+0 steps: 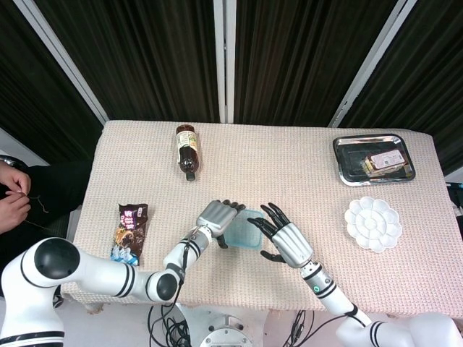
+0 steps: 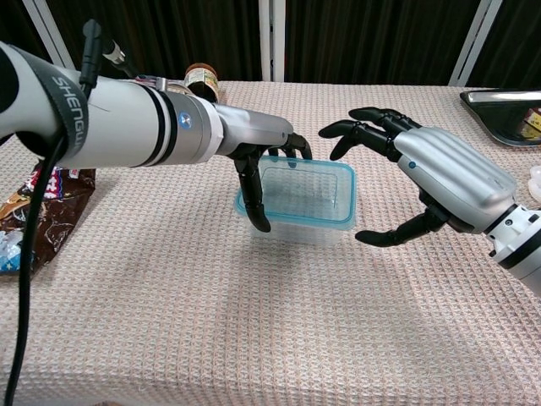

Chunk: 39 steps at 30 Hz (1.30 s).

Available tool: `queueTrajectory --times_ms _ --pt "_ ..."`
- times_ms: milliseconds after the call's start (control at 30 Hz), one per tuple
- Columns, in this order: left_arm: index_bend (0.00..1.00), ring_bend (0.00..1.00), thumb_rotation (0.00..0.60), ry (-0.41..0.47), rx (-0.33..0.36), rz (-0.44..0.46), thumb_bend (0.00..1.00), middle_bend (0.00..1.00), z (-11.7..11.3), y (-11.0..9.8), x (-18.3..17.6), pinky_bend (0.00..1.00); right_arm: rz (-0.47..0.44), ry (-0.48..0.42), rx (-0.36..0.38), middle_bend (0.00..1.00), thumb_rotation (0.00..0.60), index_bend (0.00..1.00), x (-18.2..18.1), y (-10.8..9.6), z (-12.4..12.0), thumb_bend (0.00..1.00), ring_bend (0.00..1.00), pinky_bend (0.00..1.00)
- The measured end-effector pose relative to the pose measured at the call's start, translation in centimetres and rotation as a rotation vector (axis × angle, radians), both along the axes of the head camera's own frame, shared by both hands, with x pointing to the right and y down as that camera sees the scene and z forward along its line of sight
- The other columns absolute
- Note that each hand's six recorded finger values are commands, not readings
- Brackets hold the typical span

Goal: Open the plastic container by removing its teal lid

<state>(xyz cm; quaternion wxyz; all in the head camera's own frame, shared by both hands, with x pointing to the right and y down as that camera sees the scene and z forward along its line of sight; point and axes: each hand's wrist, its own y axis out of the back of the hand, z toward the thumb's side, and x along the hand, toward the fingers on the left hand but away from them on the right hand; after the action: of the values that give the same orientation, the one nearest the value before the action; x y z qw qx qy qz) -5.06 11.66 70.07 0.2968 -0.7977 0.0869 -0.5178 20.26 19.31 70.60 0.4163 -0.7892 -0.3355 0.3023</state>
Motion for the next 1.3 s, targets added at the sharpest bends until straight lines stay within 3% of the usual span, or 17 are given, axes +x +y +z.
queueTrajectory --times_ms 400,1300 --pt "0.16 0.13 0.600 -0.010 -0.007 0.007 0.05 0.25 -0.1 0.1 -0.1 0.30 -0.035 -0.020 0.039 0.29 0.600 0.17 -0.4 -0.2 0.2 0.03 0.06 0.00" --pt "0.16 0.13 0.600 -0.019 -0.026 0.002 0.05 0.24 0.1 0.2 -0.5 0.30 -0.080 -0.044 0.033 0.30 0.600 0.17 -1.6 -0.6 1.0 0.03 0.06 0.00"
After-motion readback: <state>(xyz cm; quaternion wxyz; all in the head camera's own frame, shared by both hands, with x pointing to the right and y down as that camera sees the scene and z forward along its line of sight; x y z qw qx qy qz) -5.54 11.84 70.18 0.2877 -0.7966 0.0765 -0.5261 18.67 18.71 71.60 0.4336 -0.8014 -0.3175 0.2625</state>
